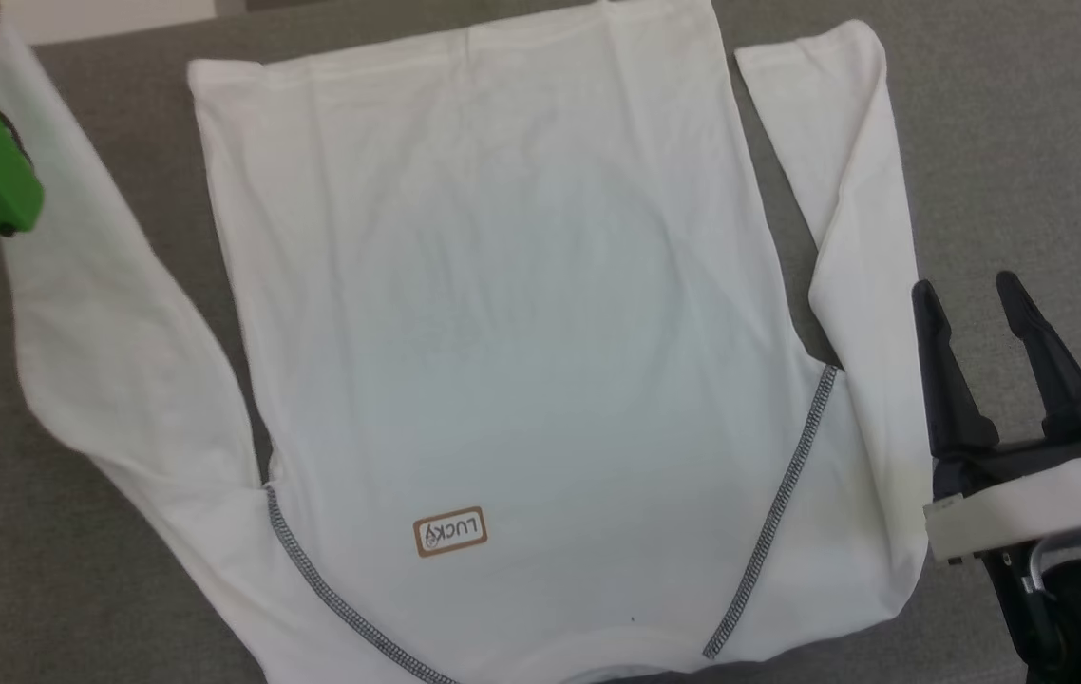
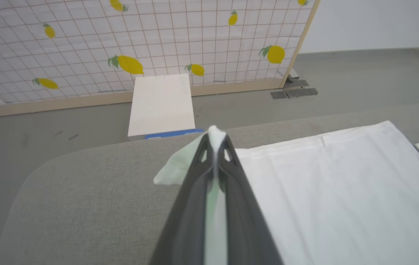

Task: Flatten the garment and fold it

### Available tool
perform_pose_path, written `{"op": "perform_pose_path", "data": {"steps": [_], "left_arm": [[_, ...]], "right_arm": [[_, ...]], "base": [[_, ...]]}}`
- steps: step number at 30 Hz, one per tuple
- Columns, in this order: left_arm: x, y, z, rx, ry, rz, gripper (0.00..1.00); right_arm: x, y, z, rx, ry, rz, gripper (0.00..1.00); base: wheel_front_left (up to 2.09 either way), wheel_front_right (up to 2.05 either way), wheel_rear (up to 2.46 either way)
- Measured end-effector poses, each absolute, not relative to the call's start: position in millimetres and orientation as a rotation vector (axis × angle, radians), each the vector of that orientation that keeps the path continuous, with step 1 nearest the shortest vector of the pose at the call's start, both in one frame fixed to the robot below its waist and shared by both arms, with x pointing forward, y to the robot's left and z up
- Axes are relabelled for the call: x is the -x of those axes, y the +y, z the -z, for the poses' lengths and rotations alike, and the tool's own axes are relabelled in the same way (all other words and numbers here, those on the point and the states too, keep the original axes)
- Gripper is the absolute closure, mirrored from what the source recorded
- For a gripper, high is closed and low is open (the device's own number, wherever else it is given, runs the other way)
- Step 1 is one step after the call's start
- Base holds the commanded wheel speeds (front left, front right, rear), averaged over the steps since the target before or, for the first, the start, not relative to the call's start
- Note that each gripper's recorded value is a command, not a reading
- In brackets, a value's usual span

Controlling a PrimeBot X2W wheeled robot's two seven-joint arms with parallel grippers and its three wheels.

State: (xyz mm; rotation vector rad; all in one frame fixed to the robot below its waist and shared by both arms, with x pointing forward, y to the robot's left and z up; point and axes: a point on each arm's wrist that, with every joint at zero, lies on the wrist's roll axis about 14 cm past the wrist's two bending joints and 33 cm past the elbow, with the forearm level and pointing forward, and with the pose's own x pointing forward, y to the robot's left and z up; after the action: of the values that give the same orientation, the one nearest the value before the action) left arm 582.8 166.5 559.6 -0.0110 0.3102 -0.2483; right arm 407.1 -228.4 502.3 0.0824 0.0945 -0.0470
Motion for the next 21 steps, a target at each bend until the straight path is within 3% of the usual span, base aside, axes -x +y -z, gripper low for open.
{"op": "perform_pose_path", "data": {"steps": [5, 11, 17, 21], "left_arm": [[-537.8, 113.8, -625.7, 0.057, 0.155, 0.428, 1.00], [-479.5, 44.0, -660.7, 0.115, 0.081, 0.649, 1.00], [-431.6, -26.6, -647.0, 0.202, 0.129, 0.835, 1.00], [-401.1, -73.4, -595.4, 0.224, 0.278, 0.937, 1.00]], "right_arm": [[-394.0, -220.8, -525.3, -0.096, 0.050, 0.025, 0.00], [-387.5, -202.9, -553.5, -0.111, -0.018, -0.031, 0.00], [-382.0, -193.0, -570.5, -0.118, -0.061, -0.063, 0.00], [-378.0, -195.1, -572.0, -0.120, -0.064, -0.055, 0.00]], "base": [[0.00, 0.00, 0.00], [0.00, 0.00, 0.00], [0.00, 0.00, 0.00], [0.00, 0.00, 0.00]]}}
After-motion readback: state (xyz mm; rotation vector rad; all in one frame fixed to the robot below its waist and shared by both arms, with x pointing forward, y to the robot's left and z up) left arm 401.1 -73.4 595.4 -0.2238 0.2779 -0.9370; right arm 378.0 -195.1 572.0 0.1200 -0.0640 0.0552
